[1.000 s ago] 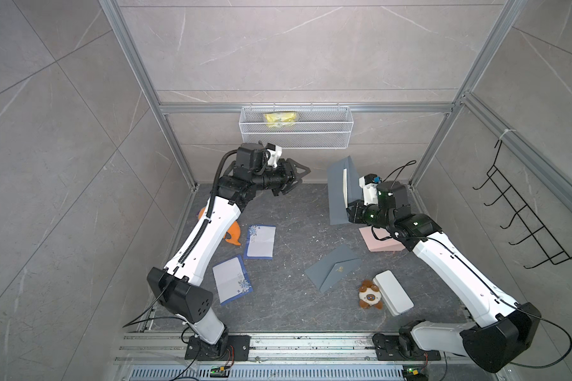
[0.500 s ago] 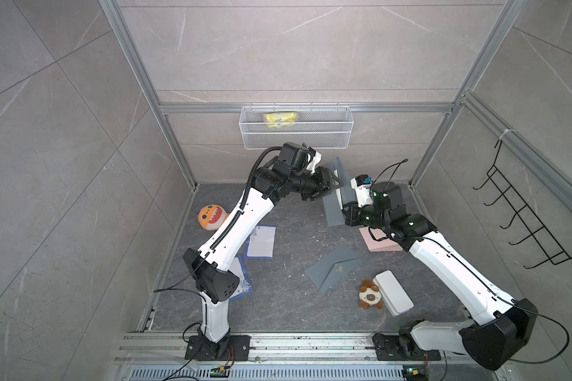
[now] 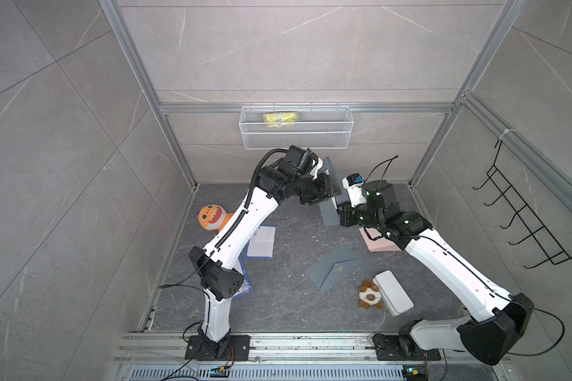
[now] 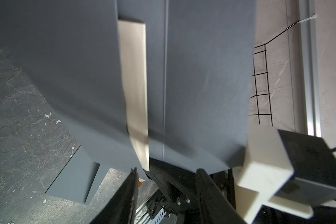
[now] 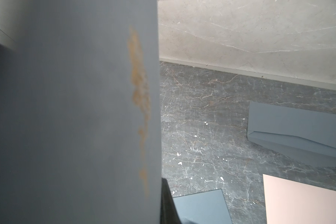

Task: Take the letter paper out of the envelope
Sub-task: Take out the letter paper from the envelope.

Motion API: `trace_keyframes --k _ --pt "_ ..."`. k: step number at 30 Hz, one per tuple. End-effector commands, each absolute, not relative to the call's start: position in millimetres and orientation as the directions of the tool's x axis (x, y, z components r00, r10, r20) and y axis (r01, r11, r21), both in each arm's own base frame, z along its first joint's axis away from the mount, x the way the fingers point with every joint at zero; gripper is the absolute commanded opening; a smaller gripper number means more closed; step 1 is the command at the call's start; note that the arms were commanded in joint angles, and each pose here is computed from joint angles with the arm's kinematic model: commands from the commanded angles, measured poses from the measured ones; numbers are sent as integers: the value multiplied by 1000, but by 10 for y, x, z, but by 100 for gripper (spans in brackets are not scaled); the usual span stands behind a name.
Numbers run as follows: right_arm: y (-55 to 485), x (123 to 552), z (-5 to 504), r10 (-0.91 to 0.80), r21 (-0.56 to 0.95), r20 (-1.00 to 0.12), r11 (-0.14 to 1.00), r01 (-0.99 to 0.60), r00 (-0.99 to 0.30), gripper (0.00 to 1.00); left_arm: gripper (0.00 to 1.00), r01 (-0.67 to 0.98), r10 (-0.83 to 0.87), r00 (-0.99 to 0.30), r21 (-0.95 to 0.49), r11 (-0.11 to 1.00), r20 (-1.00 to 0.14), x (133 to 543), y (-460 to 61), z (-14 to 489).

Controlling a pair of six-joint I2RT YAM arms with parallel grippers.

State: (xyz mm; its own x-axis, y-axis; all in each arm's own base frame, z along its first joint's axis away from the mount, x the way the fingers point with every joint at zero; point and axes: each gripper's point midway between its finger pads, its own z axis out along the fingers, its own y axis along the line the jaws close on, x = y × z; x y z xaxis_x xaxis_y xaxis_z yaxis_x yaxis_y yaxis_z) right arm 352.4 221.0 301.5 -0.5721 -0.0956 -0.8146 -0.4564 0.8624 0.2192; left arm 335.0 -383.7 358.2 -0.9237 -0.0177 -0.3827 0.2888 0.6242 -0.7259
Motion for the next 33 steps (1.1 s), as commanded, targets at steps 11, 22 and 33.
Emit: trace_keyframes --k 11,22,33 --pt "2398 3486 3247 -106 228 -837 824 -518 -536 0 44 324 18 -906 -664 674 -423 3375 -3782 3491" --pt "2442 3458 3212 -115 226 -831 824 -519 -544 0 30 325 24 -903 -645 691 -429 3401 -3767 3452" --pt "2435 3467 3252 -103 228 -836 828 -512 -540 0 21 323 39 -907 -633 703 -420 3396 -3758 3391"
